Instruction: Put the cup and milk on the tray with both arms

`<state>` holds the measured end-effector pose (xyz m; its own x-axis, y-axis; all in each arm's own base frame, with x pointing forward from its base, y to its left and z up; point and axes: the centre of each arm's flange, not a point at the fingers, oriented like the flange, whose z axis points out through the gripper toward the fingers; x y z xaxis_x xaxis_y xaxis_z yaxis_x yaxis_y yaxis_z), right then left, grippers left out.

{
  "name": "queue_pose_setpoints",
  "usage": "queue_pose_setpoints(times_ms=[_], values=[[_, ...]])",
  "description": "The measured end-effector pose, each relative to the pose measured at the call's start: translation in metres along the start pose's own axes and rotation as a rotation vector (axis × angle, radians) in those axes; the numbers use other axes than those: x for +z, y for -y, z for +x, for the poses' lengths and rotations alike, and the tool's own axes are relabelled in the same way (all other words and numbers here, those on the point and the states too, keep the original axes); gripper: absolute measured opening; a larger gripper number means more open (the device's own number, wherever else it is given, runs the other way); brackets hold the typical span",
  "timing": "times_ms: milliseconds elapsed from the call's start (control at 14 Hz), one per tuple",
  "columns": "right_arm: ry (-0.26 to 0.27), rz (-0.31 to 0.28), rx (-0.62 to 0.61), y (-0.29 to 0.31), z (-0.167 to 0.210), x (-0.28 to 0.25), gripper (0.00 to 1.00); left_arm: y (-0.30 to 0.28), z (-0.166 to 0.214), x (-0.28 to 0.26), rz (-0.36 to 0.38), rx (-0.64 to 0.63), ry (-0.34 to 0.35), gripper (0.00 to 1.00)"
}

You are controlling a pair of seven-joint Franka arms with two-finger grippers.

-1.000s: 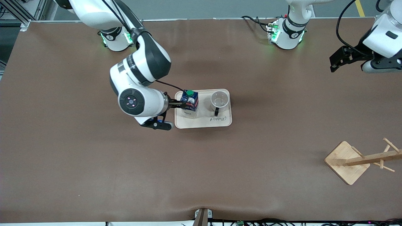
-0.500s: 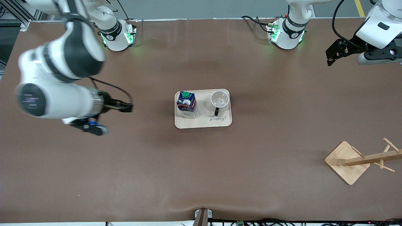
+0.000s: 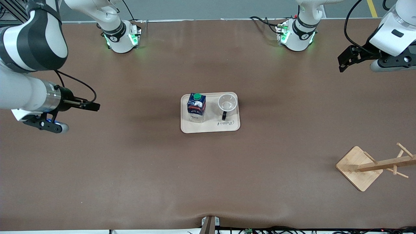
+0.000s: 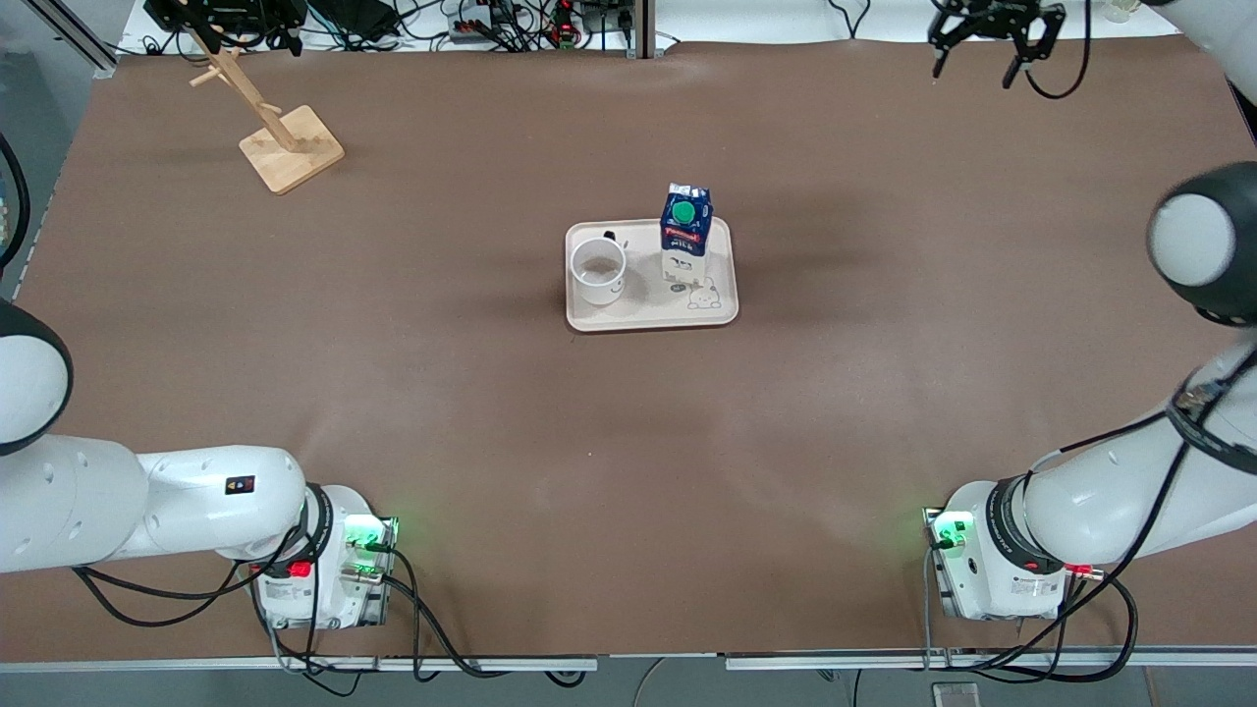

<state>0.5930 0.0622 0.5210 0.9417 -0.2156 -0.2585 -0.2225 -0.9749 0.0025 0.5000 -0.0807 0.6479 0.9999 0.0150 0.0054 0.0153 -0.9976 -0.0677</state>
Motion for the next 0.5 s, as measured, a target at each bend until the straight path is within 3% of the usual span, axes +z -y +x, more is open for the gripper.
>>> queue_pose_setpoints(times_ms=[286,500], values=[[-0.062,0.048,-0.068,-0.094,-0.006,-0.021,1.0,0.001,0.004,-0.006,-0.006,-0.001,-0.017,1.0],[-0.132,-0.003,-0.109,-0.122,-0.027,-0.054,1.0,0.01,0.008,-0.007,-0.009,-0.017,-0.02,1.0]])
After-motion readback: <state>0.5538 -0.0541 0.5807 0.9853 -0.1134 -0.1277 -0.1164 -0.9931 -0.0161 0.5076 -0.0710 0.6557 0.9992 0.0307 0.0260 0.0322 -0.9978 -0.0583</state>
